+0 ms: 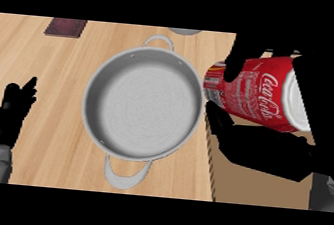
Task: Pick the can from the tray and place it in the pot
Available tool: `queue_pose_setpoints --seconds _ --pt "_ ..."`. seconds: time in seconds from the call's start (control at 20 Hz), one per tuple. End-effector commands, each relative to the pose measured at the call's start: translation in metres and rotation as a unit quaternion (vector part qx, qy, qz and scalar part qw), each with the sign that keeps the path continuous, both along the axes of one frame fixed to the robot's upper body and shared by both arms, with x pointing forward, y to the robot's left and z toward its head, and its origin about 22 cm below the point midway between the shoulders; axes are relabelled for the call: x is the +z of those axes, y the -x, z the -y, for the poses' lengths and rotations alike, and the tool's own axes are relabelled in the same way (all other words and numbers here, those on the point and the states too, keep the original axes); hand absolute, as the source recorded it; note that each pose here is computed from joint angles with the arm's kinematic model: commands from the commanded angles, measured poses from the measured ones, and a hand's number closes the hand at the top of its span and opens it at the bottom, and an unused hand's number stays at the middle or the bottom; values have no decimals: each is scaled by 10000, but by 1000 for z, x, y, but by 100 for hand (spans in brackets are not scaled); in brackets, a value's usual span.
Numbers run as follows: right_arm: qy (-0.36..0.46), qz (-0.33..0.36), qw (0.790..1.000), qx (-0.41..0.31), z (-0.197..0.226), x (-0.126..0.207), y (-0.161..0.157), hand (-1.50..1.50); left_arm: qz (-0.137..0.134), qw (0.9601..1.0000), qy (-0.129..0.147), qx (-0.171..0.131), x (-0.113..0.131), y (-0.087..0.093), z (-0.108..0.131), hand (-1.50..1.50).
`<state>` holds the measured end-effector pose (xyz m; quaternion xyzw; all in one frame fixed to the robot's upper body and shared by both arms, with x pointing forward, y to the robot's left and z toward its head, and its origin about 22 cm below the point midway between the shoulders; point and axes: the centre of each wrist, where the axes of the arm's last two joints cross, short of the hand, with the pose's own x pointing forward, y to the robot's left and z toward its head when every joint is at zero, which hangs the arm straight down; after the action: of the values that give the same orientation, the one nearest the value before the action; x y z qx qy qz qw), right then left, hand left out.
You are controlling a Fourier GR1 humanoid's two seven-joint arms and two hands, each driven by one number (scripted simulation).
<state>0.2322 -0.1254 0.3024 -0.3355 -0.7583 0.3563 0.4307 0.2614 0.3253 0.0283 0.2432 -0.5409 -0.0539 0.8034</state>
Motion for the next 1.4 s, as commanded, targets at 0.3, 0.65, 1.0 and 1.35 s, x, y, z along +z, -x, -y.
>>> queue_pose_setpoints --seconds 0.3,0.65,1.0,1.35 --pt "348 -953 9946 203 -77 -23 -49 150 92 9999 -28 -33 -2 2 2 0" --pt "116 -2056 9784 174 -116 -80 -69 150 -24 10000 47 -45 -9 -15 6 0" --pt "-1007 -2236 9684 459 -108 -113 -96 -150 65 10000 22 -3 -2 4 2 0" --pt "-2855 -1492 9464 248 -93 -121 -101 -150 85 9999 38 -50 14 -16 -16 0"
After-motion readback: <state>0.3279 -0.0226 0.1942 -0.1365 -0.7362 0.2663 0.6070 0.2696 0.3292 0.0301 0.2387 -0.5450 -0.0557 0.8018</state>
